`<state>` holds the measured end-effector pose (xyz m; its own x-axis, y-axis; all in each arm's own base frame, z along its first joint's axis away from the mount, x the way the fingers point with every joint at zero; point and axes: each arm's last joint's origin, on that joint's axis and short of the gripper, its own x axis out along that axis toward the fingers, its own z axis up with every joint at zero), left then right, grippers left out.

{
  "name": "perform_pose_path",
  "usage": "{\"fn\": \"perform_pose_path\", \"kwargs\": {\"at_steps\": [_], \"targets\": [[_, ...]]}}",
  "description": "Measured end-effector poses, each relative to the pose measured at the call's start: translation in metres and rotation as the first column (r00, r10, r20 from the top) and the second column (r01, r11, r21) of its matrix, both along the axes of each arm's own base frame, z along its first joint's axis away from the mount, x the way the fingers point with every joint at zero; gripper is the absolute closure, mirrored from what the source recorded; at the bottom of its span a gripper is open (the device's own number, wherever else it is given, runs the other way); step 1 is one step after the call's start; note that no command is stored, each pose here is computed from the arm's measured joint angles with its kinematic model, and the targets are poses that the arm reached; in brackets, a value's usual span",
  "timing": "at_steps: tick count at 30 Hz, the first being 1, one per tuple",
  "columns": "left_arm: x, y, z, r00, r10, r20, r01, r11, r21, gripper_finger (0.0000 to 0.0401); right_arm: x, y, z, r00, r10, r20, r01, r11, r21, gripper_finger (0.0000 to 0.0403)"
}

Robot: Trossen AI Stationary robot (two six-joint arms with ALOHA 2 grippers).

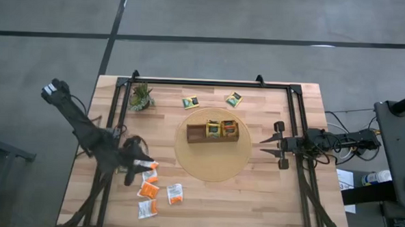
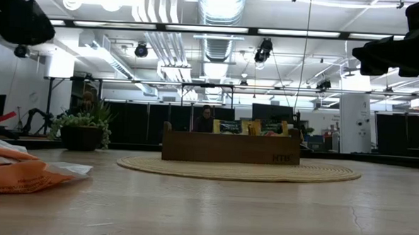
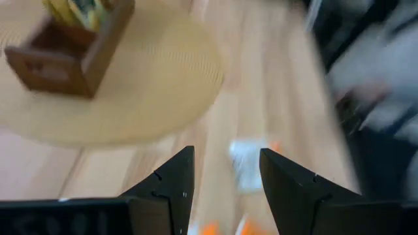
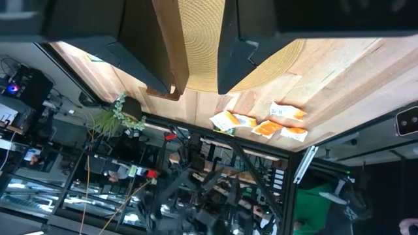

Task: Pick & Place Tea
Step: Put the yellow tea bag into the left section of the wooden organizer

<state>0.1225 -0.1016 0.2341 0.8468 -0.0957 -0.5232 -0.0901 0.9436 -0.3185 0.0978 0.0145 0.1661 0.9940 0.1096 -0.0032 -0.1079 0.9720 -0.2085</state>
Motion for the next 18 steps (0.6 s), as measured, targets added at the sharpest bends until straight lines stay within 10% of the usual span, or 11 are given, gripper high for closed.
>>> {"fn": "perform_pose_path", "kwargs": {"at_steps": [9,18], "targets": [[0.014,-0.027,-0.006,0.844,0.017,-0.535,0.076,0.986,0.151,0.0234,0.000,0.000,0.000,1.000,0.000,0.000,0.000,1.000,0.000,0.0278],[0.016,-0.036,-0.040,0.652,0.157,-0.742,-0.078,0.987,0.139,0.0234,0.000,0.000,0.000,1.000,0.000,0.000,0.000,1.000,0.000,0.0271]]}}
